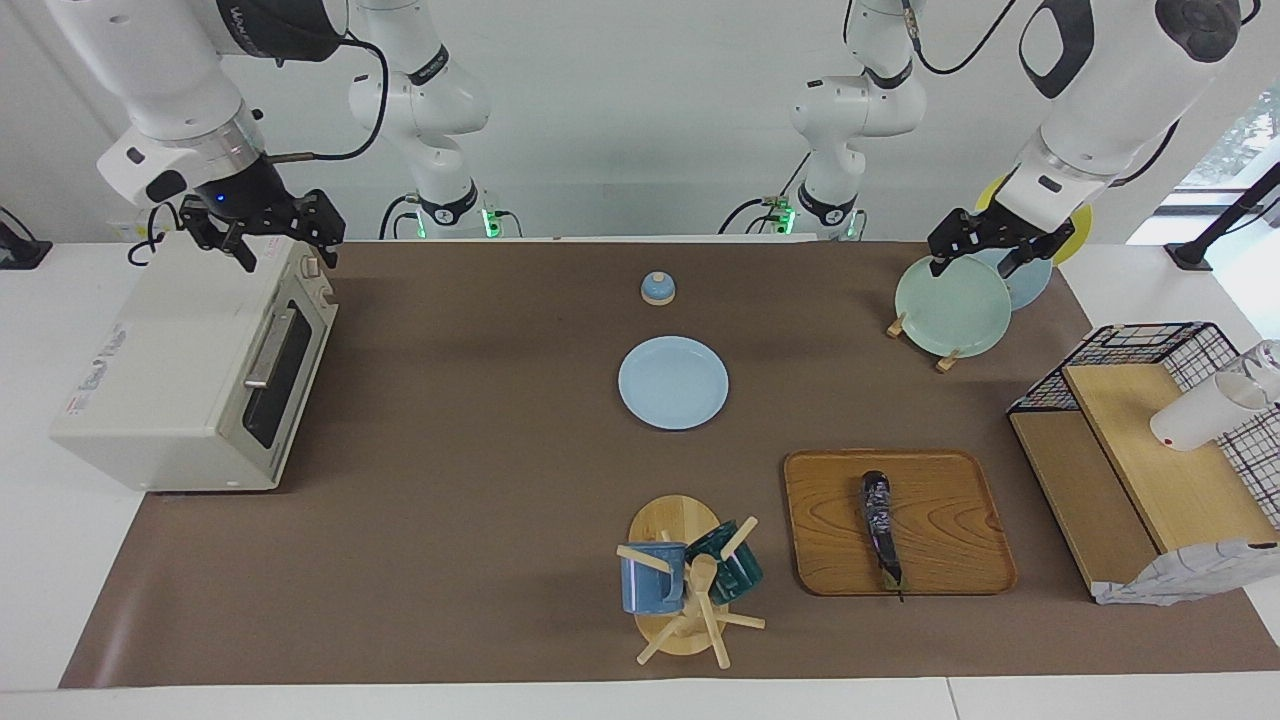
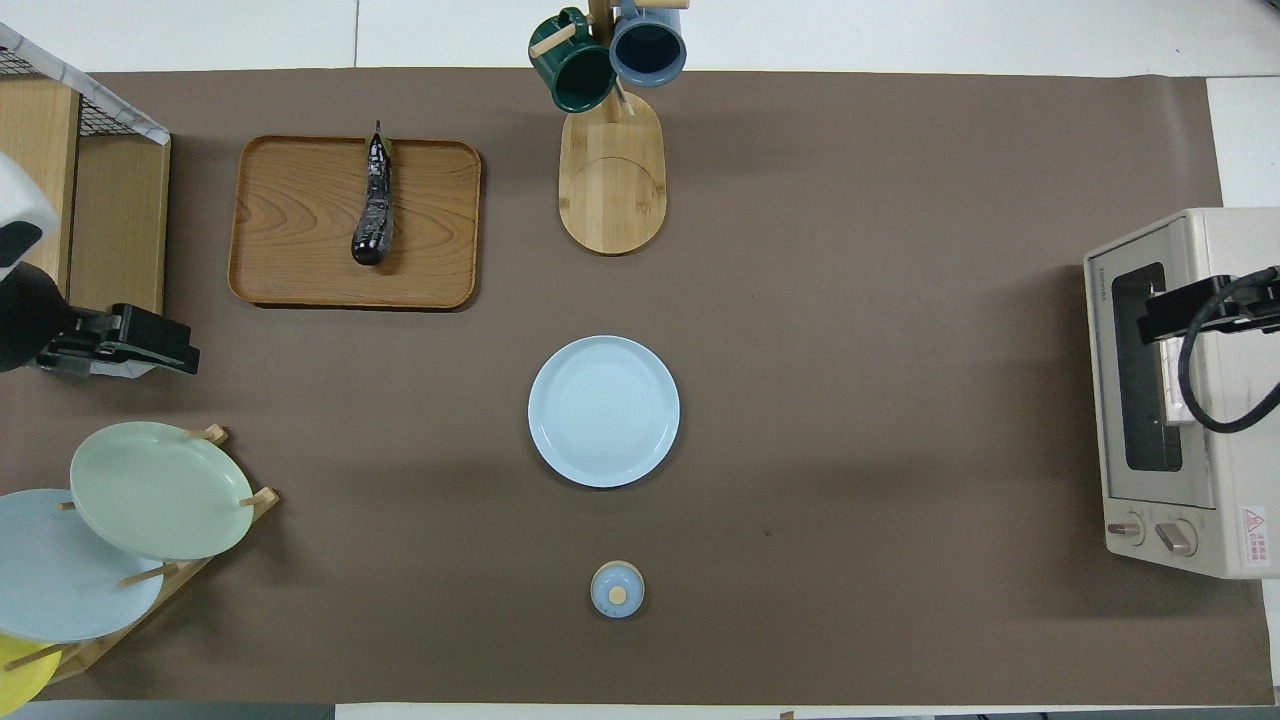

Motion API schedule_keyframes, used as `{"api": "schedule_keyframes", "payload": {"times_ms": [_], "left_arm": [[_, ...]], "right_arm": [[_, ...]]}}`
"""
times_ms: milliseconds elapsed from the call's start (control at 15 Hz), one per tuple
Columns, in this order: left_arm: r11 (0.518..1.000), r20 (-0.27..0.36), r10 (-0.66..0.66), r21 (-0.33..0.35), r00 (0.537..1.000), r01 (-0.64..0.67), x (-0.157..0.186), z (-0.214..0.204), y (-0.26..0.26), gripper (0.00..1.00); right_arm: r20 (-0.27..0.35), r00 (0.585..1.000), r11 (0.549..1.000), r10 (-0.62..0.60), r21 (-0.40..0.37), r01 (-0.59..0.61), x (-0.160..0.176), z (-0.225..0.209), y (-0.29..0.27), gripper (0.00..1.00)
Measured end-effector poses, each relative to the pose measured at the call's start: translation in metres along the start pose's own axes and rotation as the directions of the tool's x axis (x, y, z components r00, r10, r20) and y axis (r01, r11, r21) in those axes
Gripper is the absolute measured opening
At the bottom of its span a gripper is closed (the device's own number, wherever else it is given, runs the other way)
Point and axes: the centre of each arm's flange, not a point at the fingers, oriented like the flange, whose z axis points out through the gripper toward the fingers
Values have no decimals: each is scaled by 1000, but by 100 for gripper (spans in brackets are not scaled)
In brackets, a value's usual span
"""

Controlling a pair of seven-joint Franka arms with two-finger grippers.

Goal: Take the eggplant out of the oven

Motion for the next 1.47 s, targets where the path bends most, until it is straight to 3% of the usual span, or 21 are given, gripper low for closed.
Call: {"api": "schedule_keyframes", "payload": {"times_ms": [535, 1471], "left_arm": [[999, -11, 30, 17, 999, -30, -9, -23, 16, 100], [1000, -7, 15, 18, 1000, -15, -8, -23, 15, 100]], "right_arm": [[11, 1000, 1000, 0, 1, 0, -1, 1, 0, 100], [8, 1000, 1000, -4, 1, 4, -1, -1, -2, 100]]}}
